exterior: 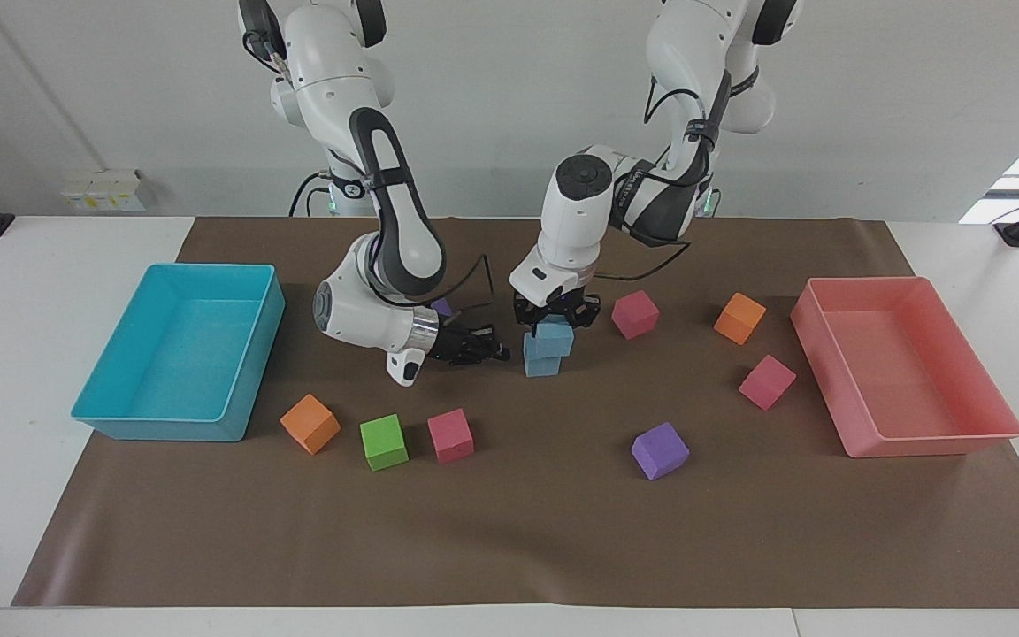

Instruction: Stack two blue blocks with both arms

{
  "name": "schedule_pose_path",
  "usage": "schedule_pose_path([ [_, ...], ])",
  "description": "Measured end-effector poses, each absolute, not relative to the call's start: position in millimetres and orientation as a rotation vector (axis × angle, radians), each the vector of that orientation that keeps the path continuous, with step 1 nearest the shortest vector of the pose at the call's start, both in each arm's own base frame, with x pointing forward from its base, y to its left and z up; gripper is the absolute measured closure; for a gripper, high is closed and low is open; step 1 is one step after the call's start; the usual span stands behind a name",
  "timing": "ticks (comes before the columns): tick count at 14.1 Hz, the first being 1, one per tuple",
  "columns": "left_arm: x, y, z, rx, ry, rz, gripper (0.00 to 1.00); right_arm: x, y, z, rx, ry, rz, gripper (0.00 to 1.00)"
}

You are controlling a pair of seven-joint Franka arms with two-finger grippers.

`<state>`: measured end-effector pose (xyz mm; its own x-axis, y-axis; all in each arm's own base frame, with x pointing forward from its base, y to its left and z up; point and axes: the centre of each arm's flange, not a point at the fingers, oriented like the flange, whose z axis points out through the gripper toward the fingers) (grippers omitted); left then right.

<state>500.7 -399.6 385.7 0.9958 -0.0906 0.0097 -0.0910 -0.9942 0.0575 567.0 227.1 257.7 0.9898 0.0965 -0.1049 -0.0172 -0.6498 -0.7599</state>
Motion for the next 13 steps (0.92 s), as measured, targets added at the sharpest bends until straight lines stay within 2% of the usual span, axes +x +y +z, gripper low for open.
schedule_pose_path([
  [13, 490.0, -412.5, 374.9, 3.076, -0.149, 0.013, 0.41, 566.9, 227.1, 257.5, -2.272, -0.055, 0.171, 0.99],
])
